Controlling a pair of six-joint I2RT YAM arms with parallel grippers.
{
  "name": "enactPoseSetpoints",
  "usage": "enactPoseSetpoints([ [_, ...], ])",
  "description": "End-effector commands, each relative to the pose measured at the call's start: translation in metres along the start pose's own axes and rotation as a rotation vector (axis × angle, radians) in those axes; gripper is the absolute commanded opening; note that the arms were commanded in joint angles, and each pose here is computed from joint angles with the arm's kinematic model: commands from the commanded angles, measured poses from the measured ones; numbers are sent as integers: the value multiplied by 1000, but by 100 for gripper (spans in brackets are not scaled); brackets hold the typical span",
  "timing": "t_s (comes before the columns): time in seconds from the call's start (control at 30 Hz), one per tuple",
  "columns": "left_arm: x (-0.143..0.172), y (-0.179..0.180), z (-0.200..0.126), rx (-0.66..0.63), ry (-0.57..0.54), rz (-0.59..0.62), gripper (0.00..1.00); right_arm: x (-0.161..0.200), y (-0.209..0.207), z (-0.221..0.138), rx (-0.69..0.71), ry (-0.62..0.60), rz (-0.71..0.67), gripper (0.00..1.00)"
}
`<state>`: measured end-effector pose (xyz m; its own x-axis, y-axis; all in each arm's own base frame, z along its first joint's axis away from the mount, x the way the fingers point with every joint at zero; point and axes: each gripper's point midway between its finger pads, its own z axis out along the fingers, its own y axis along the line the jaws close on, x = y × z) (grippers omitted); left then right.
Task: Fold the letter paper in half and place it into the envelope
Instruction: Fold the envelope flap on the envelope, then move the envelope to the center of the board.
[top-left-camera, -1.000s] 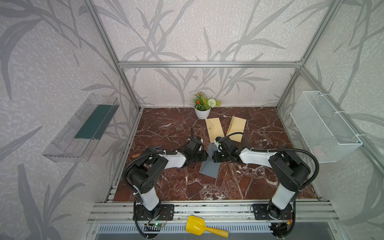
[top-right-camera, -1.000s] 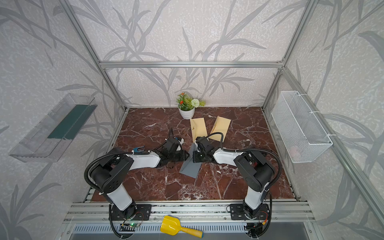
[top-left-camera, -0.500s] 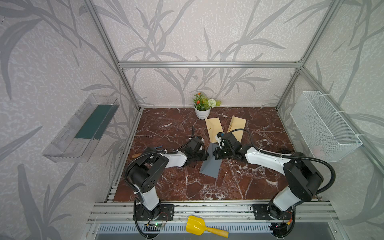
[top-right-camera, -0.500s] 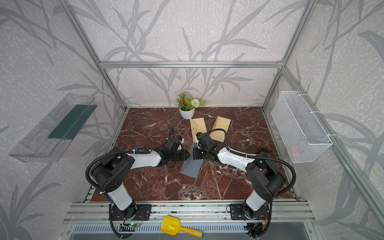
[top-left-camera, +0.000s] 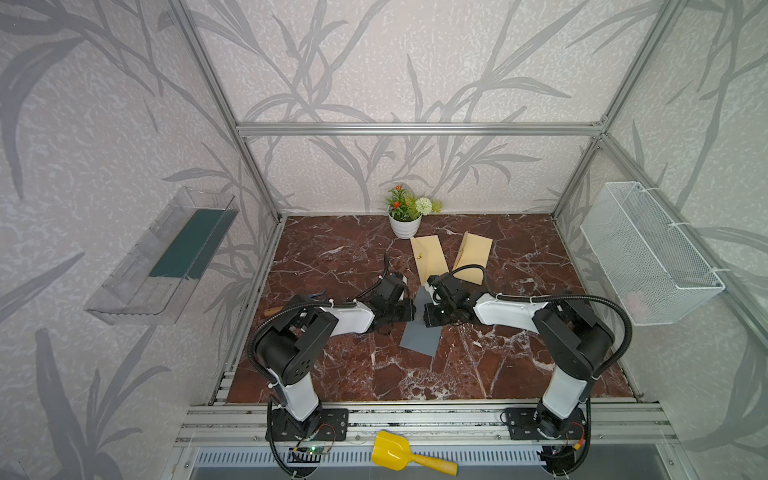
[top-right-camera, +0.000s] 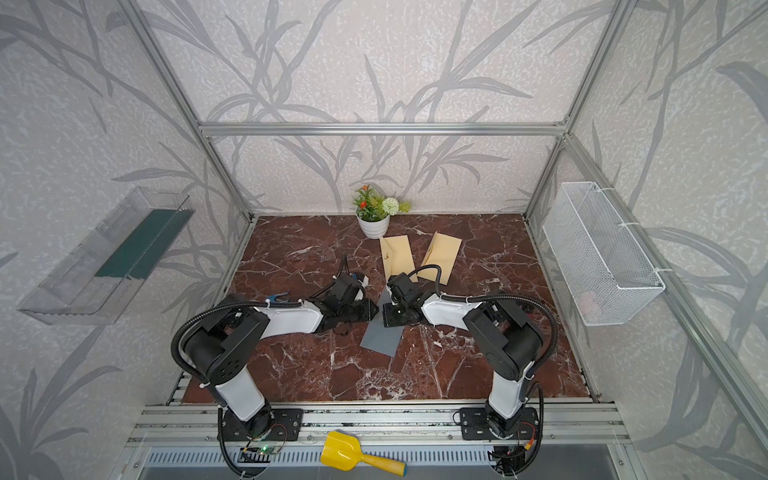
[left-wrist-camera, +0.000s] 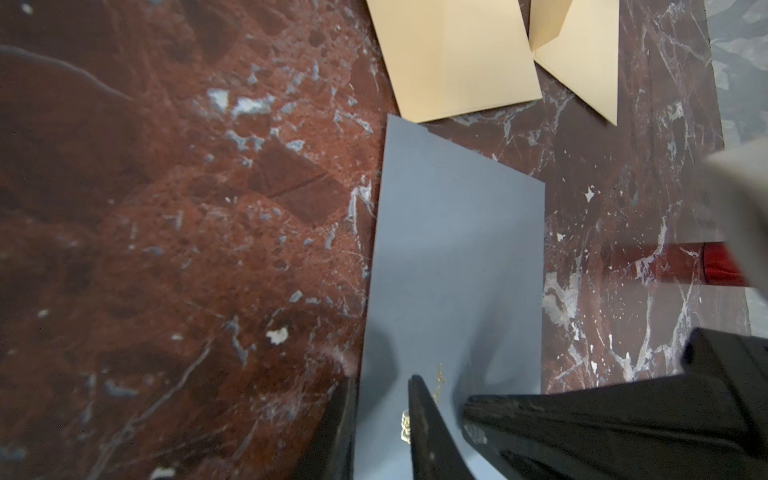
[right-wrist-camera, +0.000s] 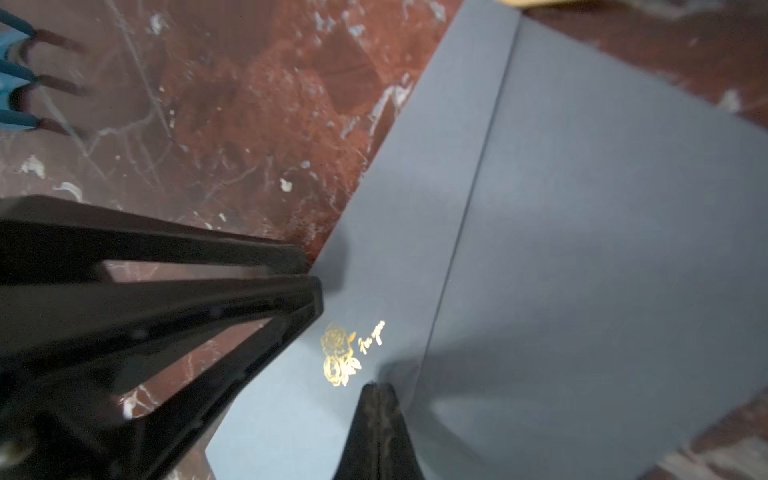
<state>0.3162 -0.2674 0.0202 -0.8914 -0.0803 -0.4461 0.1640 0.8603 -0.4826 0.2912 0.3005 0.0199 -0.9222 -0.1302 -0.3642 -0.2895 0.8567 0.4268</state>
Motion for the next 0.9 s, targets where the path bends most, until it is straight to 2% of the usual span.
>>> enactPoseSetpoints([
  [0.0,71,56,-1,-197,229,-47,25,3,-8,8,33,8,16,2],
  [0.1,60,50,-8,-183,192,-44,27,9,-14,13,53,23,26,1],
  [0.27,22,41,-46,-181,42,-21,38,18,-12,17,68,48,0,1],
  [0.43,-10,66,-98,-285,-148,-57,47,29,-1,29,69,81,-28,1],
  [0.67,-21,105,-163,-358,-362,-150,55,12,18,46,53,84,-52,1],
  [0.87,-24,115,-194,-375,-476,-168,61,-7,31,86,33,123,-62,1],
])
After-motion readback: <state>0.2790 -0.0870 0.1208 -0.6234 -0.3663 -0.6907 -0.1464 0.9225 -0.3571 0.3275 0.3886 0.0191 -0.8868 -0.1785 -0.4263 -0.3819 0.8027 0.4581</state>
